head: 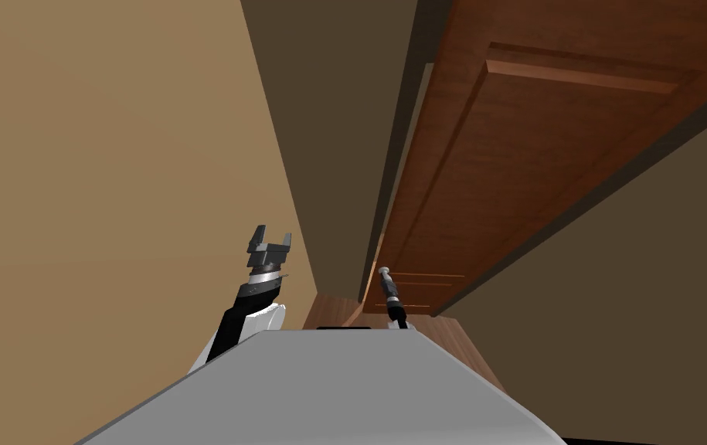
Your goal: Pull the door open
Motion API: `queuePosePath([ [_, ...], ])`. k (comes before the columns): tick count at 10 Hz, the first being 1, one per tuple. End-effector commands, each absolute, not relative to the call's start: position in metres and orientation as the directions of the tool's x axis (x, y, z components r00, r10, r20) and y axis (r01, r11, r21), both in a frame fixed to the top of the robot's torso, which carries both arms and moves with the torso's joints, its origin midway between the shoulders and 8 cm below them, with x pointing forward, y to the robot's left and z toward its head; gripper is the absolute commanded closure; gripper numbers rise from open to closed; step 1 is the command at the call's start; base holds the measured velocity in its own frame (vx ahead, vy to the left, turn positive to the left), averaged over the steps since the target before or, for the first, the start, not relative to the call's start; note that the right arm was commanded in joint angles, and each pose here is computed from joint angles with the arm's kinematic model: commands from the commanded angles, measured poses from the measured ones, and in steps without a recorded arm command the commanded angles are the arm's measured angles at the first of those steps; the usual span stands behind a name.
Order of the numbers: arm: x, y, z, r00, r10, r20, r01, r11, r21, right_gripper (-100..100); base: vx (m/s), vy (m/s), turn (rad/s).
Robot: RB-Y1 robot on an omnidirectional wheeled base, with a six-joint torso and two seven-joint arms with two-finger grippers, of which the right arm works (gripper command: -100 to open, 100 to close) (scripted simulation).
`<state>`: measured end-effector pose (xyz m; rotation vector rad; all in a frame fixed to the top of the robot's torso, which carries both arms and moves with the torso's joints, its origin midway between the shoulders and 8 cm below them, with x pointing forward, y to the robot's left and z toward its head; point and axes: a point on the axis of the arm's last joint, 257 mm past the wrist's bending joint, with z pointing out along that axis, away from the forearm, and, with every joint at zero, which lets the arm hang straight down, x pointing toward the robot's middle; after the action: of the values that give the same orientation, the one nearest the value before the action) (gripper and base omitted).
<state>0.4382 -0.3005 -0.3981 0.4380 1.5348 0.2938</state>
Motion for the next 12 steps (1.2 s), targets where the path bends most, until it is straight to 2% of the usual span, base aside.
queuePosePath([
  [1, 0.438, -0.311, -0.397, 0.042, 0.496, -0.867, 0.098, 0.862, 0.497, 100, -0.076, -0.012, 0.087],
  [12, 0.438, -0.332, -0.397, 0.098, 0.714, -0.693, 0.106, 0.685, 0.721, 100, -0.047, -0.008, 0.049],
])
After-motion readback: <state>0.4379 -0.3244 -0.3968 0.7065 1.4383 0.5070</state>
